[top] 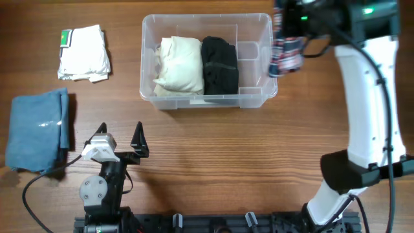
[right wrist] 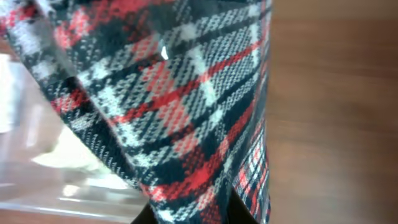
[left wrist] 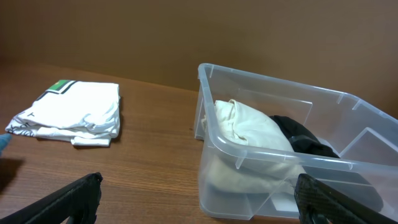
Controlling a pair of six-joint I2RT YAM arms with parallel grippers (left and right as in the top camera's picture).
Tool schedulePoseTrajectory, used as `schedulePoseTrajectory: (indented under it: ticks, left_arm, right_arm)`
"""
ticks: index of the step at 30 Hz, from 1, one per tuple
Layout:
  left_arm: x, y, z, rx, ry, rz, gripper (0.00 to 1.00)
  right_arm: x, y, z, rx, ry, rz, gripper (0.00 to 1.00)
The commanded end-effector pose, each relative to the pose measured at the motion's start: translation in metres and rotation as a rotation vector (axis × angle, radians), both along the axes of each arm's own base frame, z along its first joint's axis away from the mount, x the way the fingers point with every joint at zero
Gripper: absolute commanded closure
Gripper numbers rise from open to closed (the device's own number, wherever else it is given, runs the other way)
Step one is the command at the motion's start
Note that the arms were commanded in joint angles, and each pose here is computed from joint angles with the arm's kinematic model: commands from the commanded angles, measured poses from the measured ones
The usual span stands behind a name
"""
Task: Pack container
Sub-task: 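Lower the plaid cloth into the box's right side, pressing it down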
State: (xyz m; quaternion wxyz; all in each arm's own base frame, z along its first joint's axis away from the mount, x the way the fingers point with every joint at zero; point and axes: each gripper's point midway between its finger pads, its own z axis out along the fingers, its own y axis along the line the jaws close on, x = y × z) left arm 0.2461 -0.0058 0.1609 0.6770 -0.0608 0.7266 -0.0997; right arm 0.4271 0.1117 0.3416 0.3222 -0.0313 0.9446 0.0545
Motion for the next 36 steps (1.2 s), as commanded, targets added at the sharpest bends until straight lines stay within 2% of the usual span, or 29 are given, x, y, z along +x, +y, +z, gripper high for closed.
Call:
schedulePoseTrajectory:
  ticks: [1,6,10,14,24,30,36]
  left_arm:
    - [0.0,0.002,-0.002,0.02,0.001,0.009,0.0]
    - [0.0,0.002,-0.002,0.02,0.001,0.008,0.0]
    - [0.0,0.002,-0.002,0.02,0.001,0.009,0.0]
    - [0.0,0.002,-0.002,0.02,0.001,0.009,0.0]
    - [0.0,0.002,-0.002,0.02,0.001,0.008,0.0]
    - [0.0,0.002,-0.002,0.02,0.001,0.009,0.0]
    - [0.0,0.002,-0.002,0.02,0.001,0.009,0.0]
  right_arm:
    - [0.002,0.039,0.017,0.07,-0.075,-0.005,0.96]
    - [0.008,0.073,-0.014,0.058,-0.014,0.024,0.96]
    - [0.029,0.063,-0.06,-0.006,0.053,-0.141,0.96]
    - [0.043,0.069,-0.103,-0.036,0.126,-0.162,0.96]
    - [0.046,0.065,-0.205,-0.148,0.336,-0.253,0.96]
    - [0.043,0.064,-0.23,-0.19,0.392,-0.241,0.95]
    - [0.046,0.057,-0.231,-0.229,0.377,-0.259,0.91]
